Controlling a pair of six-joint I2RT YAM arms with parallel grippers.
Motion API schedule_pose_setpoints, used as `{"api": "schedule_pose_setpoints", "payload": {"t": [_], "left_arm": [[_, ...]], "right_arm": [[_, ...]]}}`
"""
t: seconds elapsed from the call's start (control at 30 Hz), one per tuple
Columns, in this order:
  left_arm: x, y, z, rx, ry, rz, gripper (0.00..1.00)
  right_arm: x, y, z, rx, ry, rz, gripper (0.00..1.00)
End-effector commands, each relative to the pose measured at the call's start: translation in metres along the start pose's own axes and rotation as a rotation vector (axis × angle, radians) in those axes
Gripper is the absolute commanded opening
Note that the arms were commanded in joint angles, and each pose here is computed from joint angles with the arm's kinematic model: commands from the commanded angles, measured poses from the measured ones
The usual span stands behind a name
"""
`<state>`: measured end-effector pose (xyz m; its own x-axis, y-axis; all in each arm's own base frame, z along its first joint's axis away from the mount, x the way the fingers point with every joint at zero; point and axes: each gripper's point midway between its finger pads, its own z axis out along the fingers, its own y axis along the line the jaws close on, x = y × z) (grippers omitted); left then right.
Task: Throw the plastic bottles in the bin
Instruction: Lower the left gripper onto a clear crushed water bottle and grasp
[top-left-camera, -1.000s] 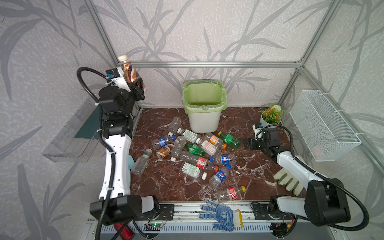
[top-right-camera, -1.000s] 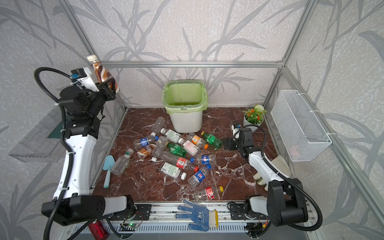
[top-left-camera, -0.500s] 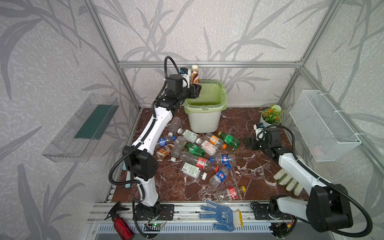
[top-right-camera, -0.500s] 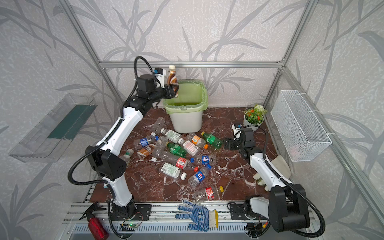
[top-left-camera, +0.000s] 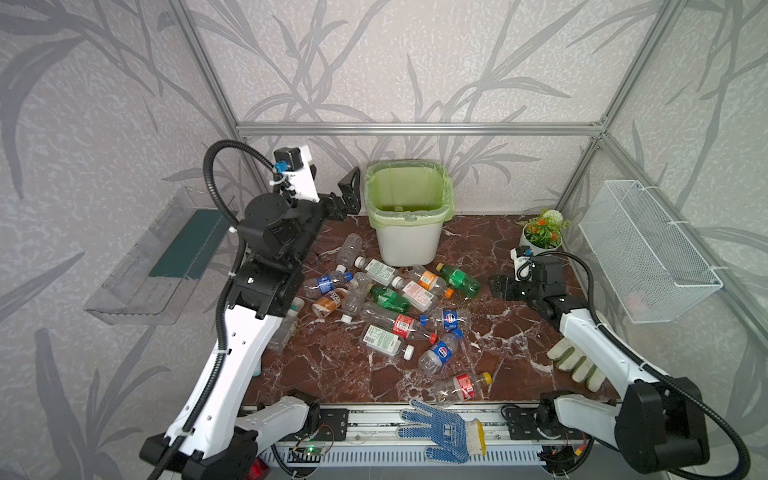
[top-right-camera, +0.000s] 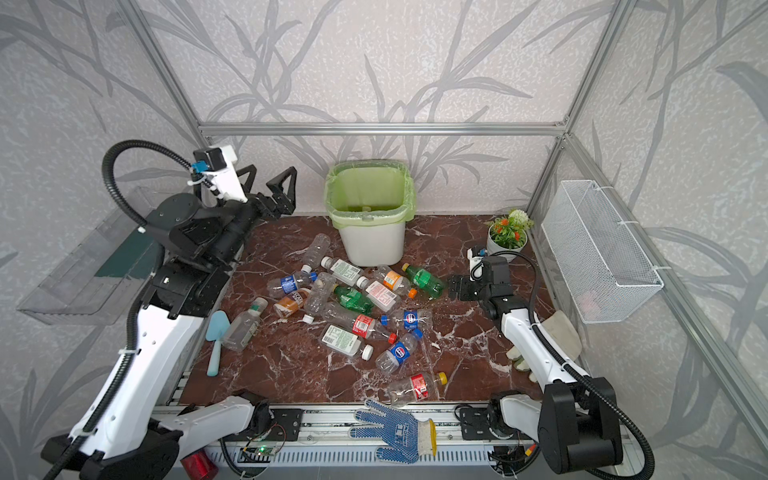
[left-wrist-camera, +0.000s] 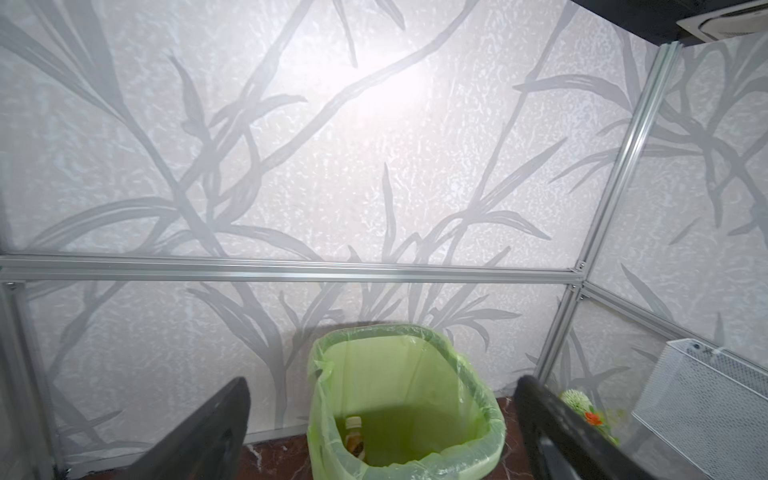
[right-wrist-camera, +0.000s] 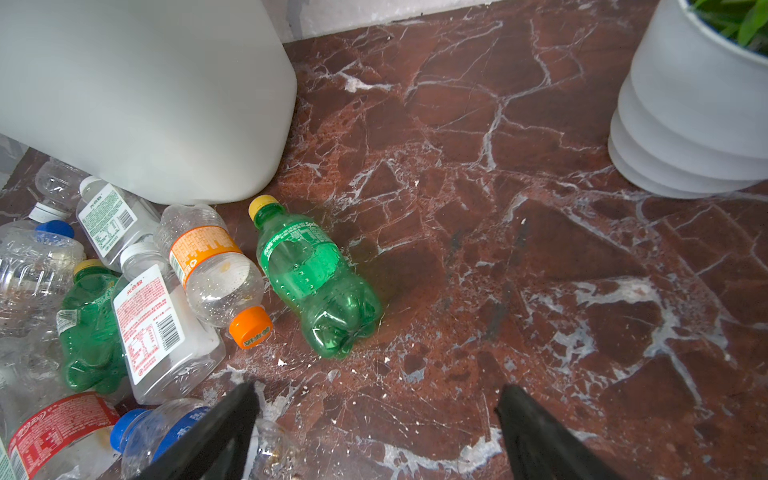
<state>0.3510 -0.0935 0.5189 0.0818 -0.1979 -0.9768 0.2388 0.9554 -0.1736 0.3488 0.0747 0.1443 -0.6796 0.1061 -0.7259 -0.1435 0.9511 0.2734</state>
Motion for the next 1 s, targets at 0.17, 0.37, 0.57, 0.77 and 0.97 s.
{"api": "schedule_pose_setpoints", "payload": {"t": [0.17, 0.37, 0.57, 0.77, 0.97], "left_arm": [[0.219, 0.105, 0.043, -0.246, 0.636, -0.029, 0.98], [0.311, 0.122, 0.069, -0.24, 0.902, -0.01, 0.9], [0.37, 0.142, 0.089, -0.271, 1.079, -0.002, 0.84], [0.405, 0.16, 0.106, -0.3, 1.18, 0.035, 0.8], [0.436, 0.172, 0.108, -0.322, 1.277, 0.032, 0.69]], "right_arm": [[-0.007, 0.001, 0.003, -0.001, 0.003, 0.019, 0.91], [0.004, -0.006, 0.007, 0.028, 0.043, 0.02, 0.91], [0.012, -0.009, 0.011, 0.039, 0.068, 0.018, 0.91], [0.014, -0.01, 0.016, 0.039, 0.092, 0.02, 0.91], [0.016, -0.012, 0.019, 0.045, 0.107, 0.023, 0.91]]}}
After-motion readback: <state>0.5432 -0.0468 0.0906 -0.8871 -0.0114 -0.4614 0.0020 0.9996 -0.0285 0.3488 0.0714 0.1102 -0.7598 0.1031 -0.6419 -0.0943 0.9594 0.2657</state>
